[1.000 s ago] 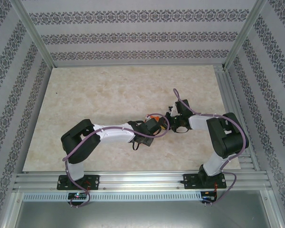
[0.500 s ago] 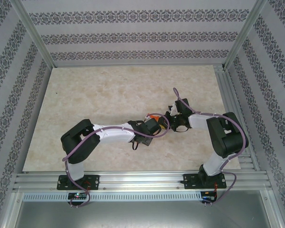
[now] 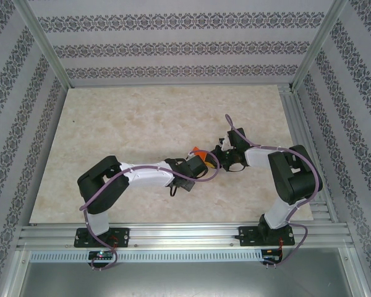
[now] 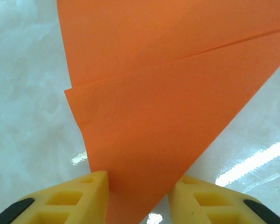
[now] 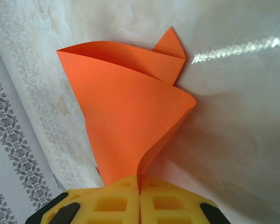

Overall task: Fold a paper plane with a square sheet of paper (fold left side to right side)
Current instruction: Fold the wing for the fifth time at the center of the table.

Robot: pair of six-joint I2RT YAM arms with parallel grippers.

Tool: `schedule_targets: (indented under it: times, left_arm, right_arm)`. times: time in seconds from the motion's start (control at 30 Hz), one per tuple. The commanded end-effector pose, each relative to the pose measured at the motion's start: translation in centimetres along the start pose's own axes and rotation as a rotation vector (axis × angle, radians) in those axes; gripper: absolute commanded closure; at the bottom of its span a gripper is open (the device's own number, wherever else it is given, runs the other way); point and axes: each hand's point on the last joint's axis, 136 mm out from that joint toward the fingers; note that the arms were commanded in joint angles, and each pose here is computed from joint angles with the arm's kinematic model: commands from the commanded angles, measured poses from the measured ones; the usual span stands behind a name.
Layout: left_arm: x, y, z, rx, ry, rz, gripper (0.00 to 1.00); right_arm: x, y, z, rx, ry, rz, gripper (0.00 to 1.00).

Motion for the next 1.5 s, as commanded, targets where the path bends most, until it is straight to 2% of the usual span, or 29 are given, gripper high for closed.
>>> schedule_targets:
  times: [0.0, 0.17, 0.33, 0.53, 0.77, 0.83, 1.03, 1.23, 1.47]
  left_arm:
    - [0.5, -0.5, 0.7, 0.016, 0.042, -0.037, 0.64]
    - [0.6, -0.3, 0.7, 0.028, 0.039, -0.045, 0.68]
    - [0.3, -1.5, -0.7, -0.021, 0.033, -0.015, 0.76]
    - [0.4, -2.6, -1.9, -0.048, 0.041, -0.009, 0.89]
    - [-0.6, -3.1, -2.7, -0.056, 0.037, 0.046, 0.95]
    - [-1.1, -3.1, -2.9, -0.054, 0.038, 0.073, 0.96]
    - [-3.5, -2.7, -3.4, -0.037, 0.028, 0.212, 0.98]
    - [-4.2, -2.1, -3.8, -0.036, -0.027, 0.301, 0.99]
    - [-2.8, -1.5, -3.5, -0.007, -0.037, 0.213, 1.00]
  right_arm:
    - [0.7, 0.2, 0.0, 0.013, -0.022, 0.000, 0.92]
    - [0.4, 0.3, 0.3, 0.027, -0.039, 0.021, 0.92]
    - [0.8, 0.1, 0.2, 0.023, -0.062, 0.017, 0.88]
    - [2.2, -2.3, -0.7, -0.046, -0.103, 0.002, 0.72]
    - [1.0, -5.9, -1.5, -0.147, -0.091, 0.001, 0.47]
    - [0.5, -6.6, -1.5, -0.167, -0.090, 0.005, 0.42]
    - [-0.2, -6.7, -0.7, -0.161, -0.128, 0.005, 0.41]
    - [-0.8, -6.2, -0.3, -0.160, -0.155, -0.011, 0.39]
    - [-1.6, -6.2, 0.1, -0.161, -0.151, 0.018, 0.49]
Point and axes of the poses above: each hand's point on the last joint's axis, 136 mm out from that joint toward the fingers, its own y axis out along the fingers, its own x axis along the line the jaws close on, z = x × y, and after that the axes turned 11 degrees about y, right-handed
